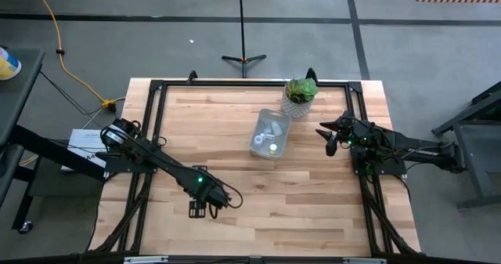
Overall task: Pick and place pill bottles into a basket
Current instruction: Put the transparent pill bottle into the white bin
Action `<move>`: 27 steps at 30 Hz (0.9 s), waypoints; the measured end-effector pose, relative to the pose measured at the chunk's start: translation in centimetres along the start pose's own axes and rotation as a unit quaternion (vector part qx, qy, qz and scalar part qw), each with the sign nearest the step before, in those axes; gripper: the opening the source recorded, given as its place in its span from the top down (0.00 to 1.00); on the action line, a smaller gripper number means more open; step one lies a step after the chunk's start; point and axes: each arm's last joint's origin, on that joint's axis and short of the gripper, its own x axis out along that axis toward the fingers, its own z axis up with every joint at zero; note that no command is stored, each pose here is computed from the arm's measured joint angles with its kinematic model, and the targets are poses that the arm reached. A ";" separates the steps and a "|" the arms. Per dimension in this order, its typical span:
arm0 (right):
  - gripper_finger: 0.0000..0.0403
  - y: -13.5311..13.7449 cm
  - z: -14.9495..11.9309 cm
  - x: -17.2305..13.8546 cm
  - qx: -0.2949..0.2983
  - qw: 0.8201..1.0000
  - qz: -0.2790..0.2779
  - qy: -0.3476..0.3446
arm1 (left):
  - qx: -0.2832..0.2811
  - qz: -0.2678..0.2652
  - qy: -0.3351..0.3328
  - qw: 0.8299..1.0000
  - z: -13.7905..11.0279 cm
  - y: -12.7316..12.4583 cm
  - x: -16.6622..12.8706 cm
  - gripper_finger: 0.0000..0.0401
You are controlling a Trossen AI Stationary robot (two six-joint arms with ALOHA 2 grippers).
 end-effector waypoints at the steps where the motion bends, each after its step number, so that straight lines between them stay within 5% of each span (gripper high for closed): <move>1: 0.63 0.0 0.0 0.0 0.000 1.000 0.000 0.000 | 0.002 0.000 0.000 1.000 0.0 0.0 0.0 0.27; 11: 0.63 0.0 0.0 0.0 0.000 1.000 0.000 0.000 | 0.009 0.000 -0.001 1.000 0.0 0.0 0.0 0.29; 27: 0.63 0.0 0.0 0.0 0.000 1.000 0.000 0.001 | 0.019 0.000 -0.002 1.000 0.0 0.0 0.0 0.57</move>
